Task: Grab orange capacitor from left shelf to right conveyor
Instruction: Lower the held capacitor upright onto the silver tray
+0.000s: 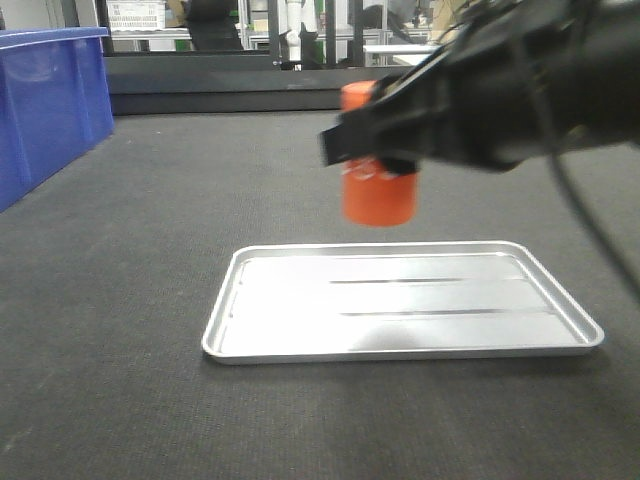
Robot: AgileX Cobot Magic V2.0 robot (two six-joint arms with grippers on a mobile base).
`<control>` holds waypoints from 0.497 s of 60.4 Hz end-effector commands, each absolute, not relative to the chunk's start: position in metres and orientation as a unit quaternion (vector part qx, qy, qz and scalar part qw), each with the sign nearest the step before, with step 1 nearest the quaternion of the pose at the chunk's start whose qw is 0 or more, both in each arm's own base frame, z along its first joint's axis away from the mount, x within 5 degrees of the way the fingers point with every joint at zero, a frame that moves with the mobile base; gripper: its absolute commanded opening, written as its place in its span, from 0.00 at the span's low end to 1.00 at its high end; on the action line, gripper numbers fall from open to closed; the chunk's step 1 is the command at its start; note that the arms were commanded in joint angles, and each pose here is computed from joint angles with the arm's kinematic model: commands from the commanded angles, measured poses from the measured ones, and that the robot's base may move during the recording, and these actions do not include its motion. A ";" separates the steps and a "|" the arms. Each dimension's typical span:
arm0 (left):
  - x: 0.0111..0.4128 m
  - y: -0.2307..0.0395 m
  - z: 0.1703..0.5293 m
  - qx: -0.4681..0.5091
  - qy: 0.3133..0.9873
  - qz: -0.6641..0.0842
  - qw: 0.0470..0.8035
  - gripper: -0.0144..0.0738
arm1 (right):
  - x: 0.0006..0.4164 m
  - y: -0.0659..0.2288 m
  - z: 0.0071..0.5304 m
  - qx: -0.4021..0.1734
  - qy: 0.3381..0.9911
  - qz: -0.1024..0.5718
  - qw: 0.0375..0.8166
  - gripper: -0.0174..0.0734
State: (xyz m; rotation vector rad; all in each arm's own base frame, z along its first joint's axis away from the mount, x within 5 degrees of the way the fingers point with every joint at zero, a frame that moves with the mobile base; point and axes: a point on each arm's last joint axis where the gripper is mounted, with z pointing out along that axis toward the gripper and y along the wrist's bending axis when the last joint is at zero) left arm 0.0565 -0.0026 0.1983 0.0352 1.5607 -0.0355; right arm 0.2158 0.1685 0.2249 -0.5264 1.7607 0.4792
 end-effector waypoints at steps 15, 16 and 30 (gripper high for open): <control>0.057 -0.003 0.197 0.013 0.678 -0.021 0.734 0.02 | 0.225 0.180 0.226 -0.221 0.726 0.217 0.614 0.25; 0.057 -0.003 0.197 0.013 0.678 -0.021 0.734 0.02 | 0.225 0.180 0.225 -0.222 0.728 0.216 0.612 0.25; 0.057 -0.003 0.197 0.013 0.678 -0.021 0.734 0.02 | 0.221 0.176 0.208 -0.224 0.736 0.210 0.603 0.25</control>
